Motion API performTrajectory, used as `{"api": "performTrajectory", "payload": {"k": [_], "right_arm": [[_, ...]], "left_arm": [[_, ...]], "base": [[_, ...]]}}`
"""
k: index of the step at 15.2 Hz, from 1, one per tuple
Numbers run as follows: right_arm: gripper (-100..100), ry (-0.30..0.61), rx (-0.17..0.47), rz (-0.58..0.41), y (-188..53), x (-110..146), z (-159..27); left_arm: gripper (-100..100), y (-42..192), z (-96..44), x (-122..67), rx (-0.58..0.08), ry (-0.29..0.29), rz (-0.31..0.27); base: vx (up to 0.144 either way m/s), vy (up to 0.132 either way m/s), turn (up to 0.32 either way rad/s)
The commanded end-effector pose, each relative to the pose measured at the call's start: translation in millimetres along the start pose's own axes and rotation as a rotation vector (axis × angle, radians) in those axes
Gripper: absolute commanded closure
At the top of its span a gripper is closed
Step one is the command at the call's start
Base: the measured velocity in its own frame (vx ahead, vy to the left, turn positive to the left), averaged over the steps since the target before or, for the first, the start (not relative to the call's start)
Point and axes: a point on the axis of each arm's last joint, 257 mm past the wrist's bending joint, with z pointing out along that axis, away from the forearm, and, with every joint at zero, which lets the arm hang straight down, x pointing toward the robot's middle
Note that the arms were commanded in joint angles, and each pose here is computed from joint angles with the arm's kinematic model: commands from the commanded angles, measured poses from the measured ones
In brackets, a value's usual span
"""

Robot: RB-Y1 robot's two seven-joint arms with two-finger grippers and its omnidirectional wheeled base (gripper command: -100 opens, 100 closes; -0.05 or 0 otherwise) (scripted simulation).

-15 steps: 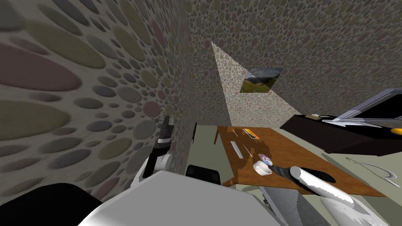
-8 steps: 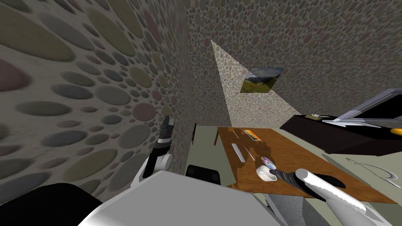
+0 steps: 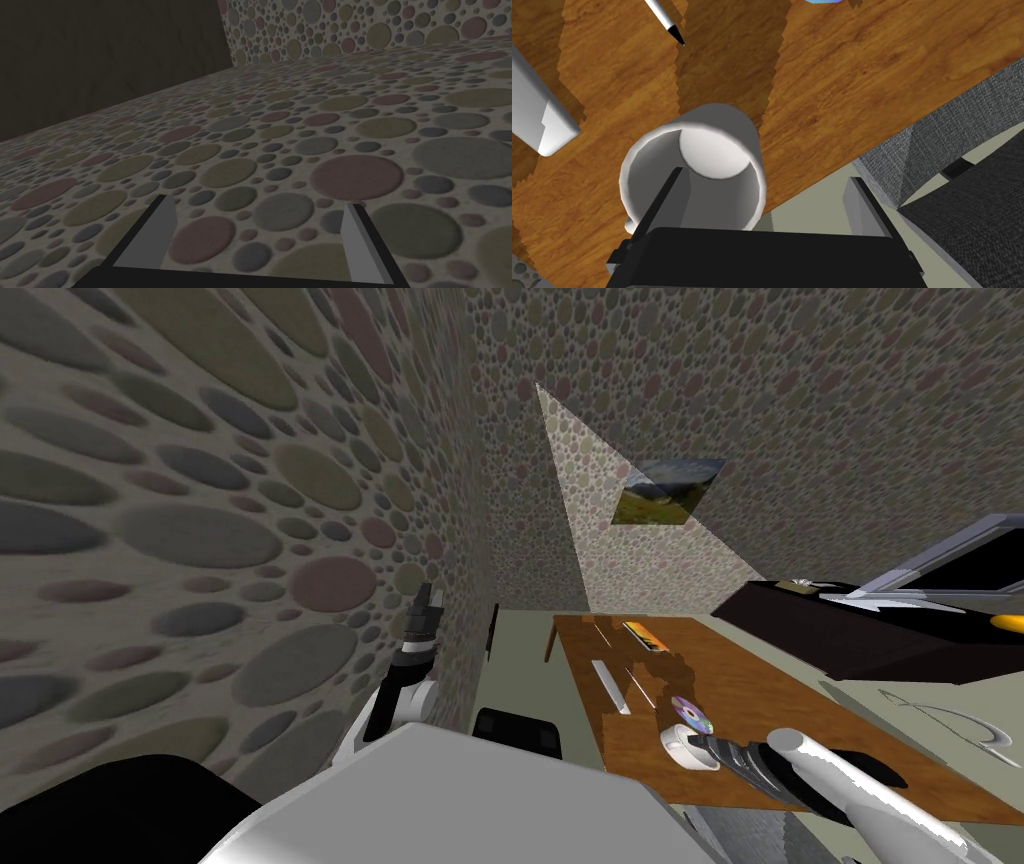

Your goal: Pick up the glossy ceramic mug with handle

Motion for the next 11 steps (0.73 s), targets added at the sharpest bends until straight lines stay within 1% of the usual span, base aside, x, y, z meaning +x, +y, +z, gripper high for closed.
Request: {"api": "performTrajectory", "payload": {"k": [1,2,3,4,6,7,8,11], "right_arm": [[-100,-0.053,0.024,0.061,2,-17,0.0],[-100,-0.053,0.024,0.061,2,-17,0.0],[-100,-0.079,0.035,0.092,2,-24,-0.2],[-100,-0.079,0.035,0.092,2,-24,-0.2],[-100,-0.111,0.050,0.131,2,-34,-0.8],[-100,-0.094,0.043,0.112,1,-28,0.6],[-100,-0.095,0.047,0.110,-5,-37,10.8],[-100,-0.094,0.048,0.107,-7,-39,14.7]], "left_arm": [[0,0,0.0,0.0,0.000,0.000,0.000],[0,0,0.0,0.0,0.000,0.000,0.000],[0,0,0.0,0.0,0.000,0.000,0.000],[0,0,0.0,0.0,0.000,0.000,0.000],[0,0,0.0,0.0,0.000,0.000,0.000],[0,0,0.0,0.0,0.000,0.000,0.000],[0,0,0.0,0.0,0.000,0.000,0.000],[0,0,0.0,0.0,0.000,0.000,0.000]], "base": [[0.080,-0.017,-0.032],[0.071,-0.018,-0.026],[0.061,-0.012,-0.020],[0.050,-0.009,-0.014],[0.051,-0.016,-0.020],[0.035,-0.010,-0.006],[0.031,-0.024,-0.044],[0.028,-0.029,-0.030]]}}
